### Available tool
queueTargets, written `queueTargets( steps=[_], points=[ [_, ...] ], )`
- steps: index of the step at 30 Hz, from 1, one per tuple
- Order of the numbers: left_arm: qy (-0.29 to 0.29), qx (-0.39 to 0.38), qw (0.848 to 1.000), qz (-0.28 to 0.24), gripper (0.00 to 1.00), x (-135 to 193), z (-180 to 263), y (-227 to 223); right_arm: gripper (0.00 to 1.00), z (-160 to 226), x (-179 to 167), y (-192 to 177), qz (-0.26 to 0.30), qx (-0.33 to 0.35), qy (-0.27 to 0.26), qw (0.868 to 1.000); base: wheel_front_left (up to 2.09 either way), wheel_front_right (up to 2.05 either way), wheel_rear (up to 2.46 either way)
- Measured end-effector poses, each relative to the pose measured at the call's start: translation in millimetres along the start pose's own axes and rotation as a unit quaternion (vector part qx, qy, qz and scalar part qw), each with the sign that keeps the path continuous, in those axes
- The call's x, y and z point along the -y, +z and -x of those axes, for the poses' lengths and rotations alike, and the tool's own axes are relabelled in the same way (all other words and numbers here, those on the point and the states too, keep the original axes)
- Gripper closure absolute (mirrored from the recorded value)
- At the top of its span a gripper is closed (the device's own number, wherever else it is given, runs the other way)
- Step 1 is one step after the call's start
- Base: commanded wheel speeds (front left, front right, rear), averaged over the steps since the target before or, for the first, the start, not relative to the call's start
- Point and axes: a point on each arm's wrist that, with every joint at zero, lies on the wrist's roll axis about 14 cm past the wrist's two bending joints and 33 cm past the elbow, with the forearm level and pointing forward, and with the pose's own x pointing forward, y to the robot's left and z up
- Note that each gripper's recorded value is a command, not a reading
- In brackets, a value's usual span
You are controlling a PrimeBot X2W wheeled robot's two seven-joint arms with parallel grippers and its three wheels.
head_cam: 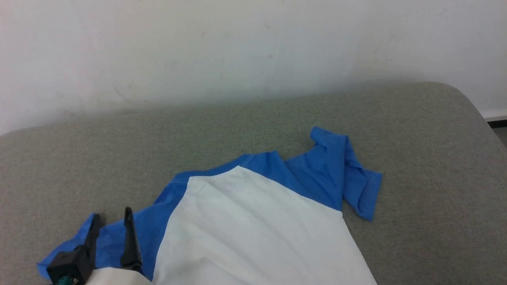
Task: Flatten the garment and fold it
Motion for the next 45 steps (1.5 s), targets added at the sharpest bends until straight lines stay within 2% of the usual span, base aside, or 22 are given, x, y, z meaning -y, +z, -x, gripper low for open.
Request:
queueTargets(
  steps=[1,2,3,5,7,12,15,18,22,30,35,43,44,45],
  points=[
    [0.001,-0.001,1.000,0.000,0.00,-0.3,-0.2,-0.5,0.75,0.3,-1.4,0.1,0.001,0.002,0.001,1.000,0.00,0.00,0.00],
    [0.002,-0.004,1.000,-0.001,0.00,-0.6,-0.2,-1.5,0.05,0.9,-4.8,5.9,-0.003,0.016,0.008,1.000,0.00,0.00,0.00],
    [0.002,-0.007,1.000,-0.001,0.00,-1.0,0.1,-2.6,0.00,2.1,-9.2,15.2,-0.007,0.038,0.018,0.999,0.00,0.00,0.00],
    [0.003,-0.011,1.000,-0.002,0.00,-2.0,1.8,-4.5,0.00,6.7,-17.1,43.8,0.000,0.102,0.027,0.994,0.00,0.00,0.00],
    [0.008,-0.013,1.000,-0.003,0.00,-4.1,2.7,-4.7,0.00,16.2,-27.3,84.5,0.009,0.188,0.041,0.981,0.00,0.00,0.00],
    [0.016,-0.012,1.000,-0.002,0.00,-7.3,3.6,-2.5,0.00,47.5,-54.8,175.8,0.047,0.370,0.066,0.925,0.00,0.00,0.00],
    [0.021,-0.015,1.000,-0.001,0.00,-8.4,2.3,-3.4,0.00,54.2,-82.5,215.8,0.085,0.421,0.094,0.898,0.00,0.00,0.00],
    [0.020,-0.015,1.000,0.001,0.00,-7.1,-2.4,-3.7,0.00,48.1,-113.7,248.4,0.135,0.434,0.121,0.883,0.00,0.00,0.00],
    [0.019,-0.006,1.000,0.005,0.00,-4.0,-14.8,0.2,0.00,27.2,-156.7,281.4,0.203,0.406,0.155,0.878,0.00,0.00,0.00],
    [0.018,0.005,1.000,0.011,0.00,0.3,-35.4,-0.1,0.00,-34.9,-221.1,305.3,0.309,0.269,0.181,0.894,0.00,0.00,0.00],
    [0.031,-0.001,0.999,0.021,0.00,-2.6,-44.3,-9.7,0.00,-80.3,-229.8,300.0,0.352,0.165,0.160,0.907,0.00,0.00,0.00],
    [0.063,-0.026,0.997,0.021,0.00,-20.0,-46.8,-31.7,0.00,-131.8,-223.9,284.6,0.378,0.034,0.123,0.917,0.00,0.00,0.00],
    [0.065,-0.027,0.997,0.023,0.00,-21.4,-46.6,-32.6,0.40,-134.3,-222.8,283.4,0.376,0.016,0.119,0.919,0.00,0.00,0.00],
    [0.068,-0.029,0.997,0.023,0.00,-23.5,-45.7,-33.8,0.65,-136.0,-222.6,281.6,0.378,-0.002,0.115,0.919,0.00,0.00,0.00]
  ],
)
